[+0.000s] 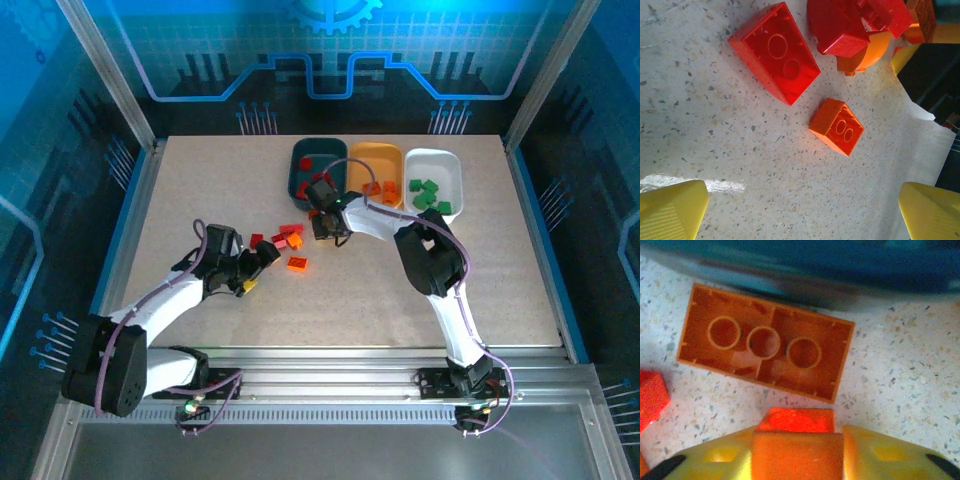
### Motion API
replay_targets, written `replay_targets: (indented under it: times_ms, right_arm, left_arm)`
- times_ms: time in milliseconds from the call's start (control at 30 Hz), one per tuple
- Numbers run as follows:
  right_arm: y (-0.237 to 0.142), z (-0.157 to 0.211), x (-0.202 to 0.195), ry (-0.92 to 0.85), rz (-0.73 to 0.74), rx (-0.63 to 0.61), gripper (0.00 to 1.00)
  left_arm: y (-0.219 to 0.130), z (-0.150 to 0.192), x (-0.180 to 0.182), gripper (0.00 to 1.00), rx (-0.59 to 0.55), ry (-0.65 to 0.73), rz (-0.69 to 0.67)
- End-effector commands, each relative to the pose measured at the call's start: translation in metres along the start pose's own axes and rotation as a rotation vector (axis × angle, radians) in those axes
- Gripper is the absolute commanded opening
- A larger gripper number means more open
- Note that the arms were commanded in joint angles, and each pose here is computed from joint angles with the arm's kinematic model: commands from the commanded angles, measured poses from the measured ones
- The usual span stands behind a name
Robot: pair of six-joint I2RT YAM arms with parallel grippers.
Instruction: Sort the legos into containers by color
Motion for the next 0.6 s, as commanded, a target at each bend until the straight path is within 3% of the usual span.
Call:
replay_targets:
  times_ms: [0, 167, 333, 433, 567]
  right_arm:
    - [-0.017, 0.0, -0.004, 0.004, 0.032, -0.059, 0.39]
    - [-0.071, 0.0, -0.011, -0.006, 0.1, -0.201, 0.37]
    - [-0.106, -0.02, -0.059, 0.077, 0.126, -0.279, 0.37]
    - [-0.104, -0.035, -0.099, 0.139, 0.128, -0.261, 0.37]
    - [-0.072, -0.048, -0.142, 0.206, 0.138, -0.16, 0.37]
  left_arm:
    - [-0.007, -0.001, -0.008, 0.99, -0.02, 0.018, 0.003]
    - [-0.018, 0.004, -0.026, 0.99, -0.05, 0.071, 0.033]
    - [-0.021, 0.013, -0.05, 0.99, -0.051, 0.163, 0.043]
    - [-0.012, 0.021, -0.054, 0.99, -0.008, 0.183, 0.037]
    - [0.001, 0.028, -0.063, 0.99, 0.042, 0.206, 0.038]
Point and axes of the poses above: each hand's point on the last joint's axis, 136 mm out from that joint toward the fingers, its own y axis out along the fingers, its own x axis along the line the jaws close on, z = x × y, the point moved 8 cm from there along -y, back along the fingers, and after that the axes turned 10 degrees about -y, right-handed, at the moved point
